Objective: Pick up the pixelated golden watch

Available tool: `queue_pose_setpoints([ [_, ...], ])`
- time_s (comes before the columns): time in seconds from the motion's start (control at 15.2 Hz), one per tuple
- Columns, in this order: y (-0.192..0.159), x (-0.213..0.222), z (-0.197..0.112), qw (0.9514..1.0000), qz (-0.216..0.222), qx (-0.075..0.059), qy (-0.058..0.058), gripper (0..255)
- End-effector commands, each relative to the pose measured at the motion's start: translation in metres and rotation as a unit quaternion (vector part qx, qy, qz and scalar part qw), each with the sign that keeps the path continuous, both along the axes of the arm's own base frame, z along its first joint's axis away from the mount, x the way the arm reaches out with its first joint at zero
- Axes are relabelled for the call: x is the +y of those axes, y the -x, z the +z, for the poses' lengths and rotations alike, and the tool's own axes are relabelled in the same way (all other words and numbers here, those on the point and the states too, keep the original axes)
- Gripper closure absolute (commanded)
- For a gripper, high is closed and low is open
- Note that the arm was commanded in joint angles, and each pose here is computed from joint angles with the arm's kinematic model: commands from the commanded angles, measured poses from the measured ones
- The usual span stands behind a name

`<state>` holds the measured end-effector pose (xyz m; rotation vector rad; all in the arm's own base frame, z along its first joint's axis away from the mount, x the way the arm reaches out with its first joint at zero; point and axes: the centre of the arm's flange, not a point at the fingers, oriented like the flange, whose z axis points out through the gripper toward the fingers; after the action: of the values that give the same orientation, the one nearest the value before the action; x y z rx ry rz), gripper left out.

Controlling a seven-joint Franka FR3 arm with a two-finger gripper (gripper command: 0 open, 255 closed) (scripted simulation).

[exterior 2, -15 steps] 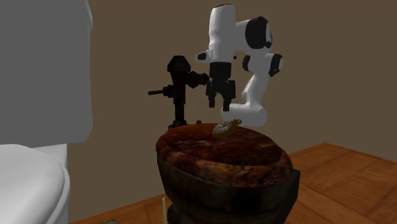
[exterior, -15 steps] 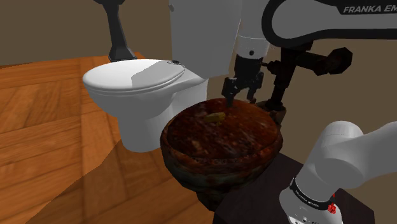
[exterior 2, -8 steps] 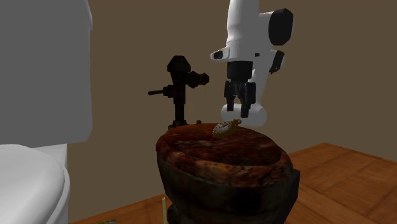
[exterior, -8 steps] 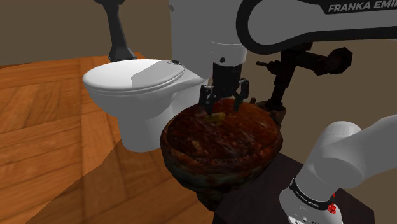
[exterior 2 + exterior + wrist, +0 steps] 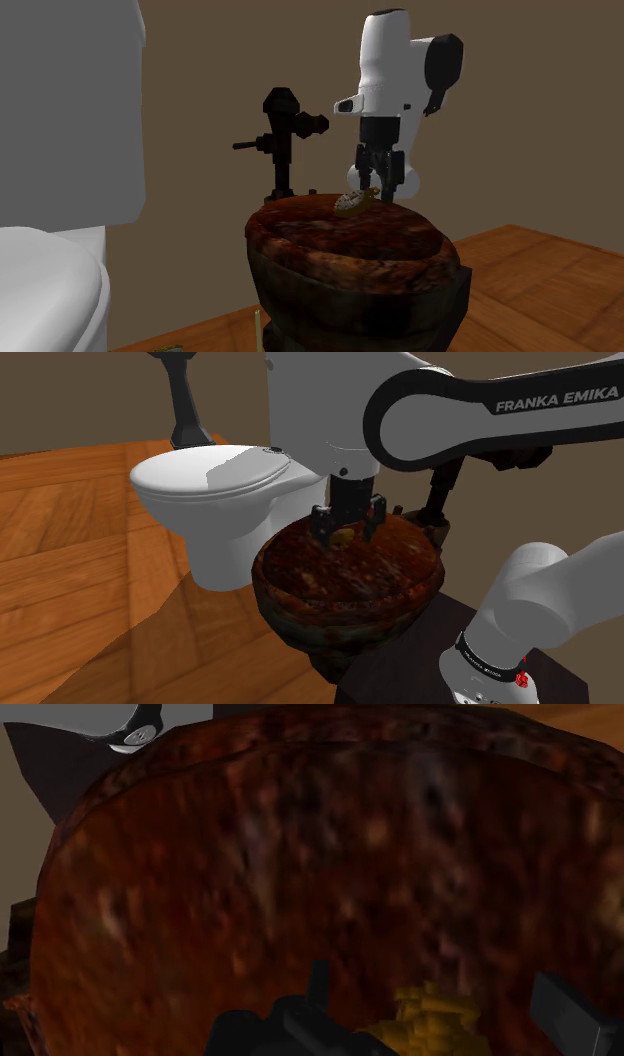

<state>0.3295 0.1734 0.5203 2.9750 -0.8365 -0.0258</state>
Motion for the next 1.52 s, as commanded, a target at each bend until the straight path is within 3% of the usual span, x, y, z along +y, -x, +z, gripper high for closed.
queue_pose_setpoints([
  [0.0,-0.001,0.0,-0.004,1.0,0.0,0.0,0.0,0],
  [0.07,-0.001,0.0,-0.003,1.0,0.0,0.0,0.0,255],
  [0.66,-0.001,0.0,-0.004,1.0,0.0,0.0,0.0,255],
  [1.45,-0.001,0.0,0.059,1.0,0.0,0.0,0.0,255],
])
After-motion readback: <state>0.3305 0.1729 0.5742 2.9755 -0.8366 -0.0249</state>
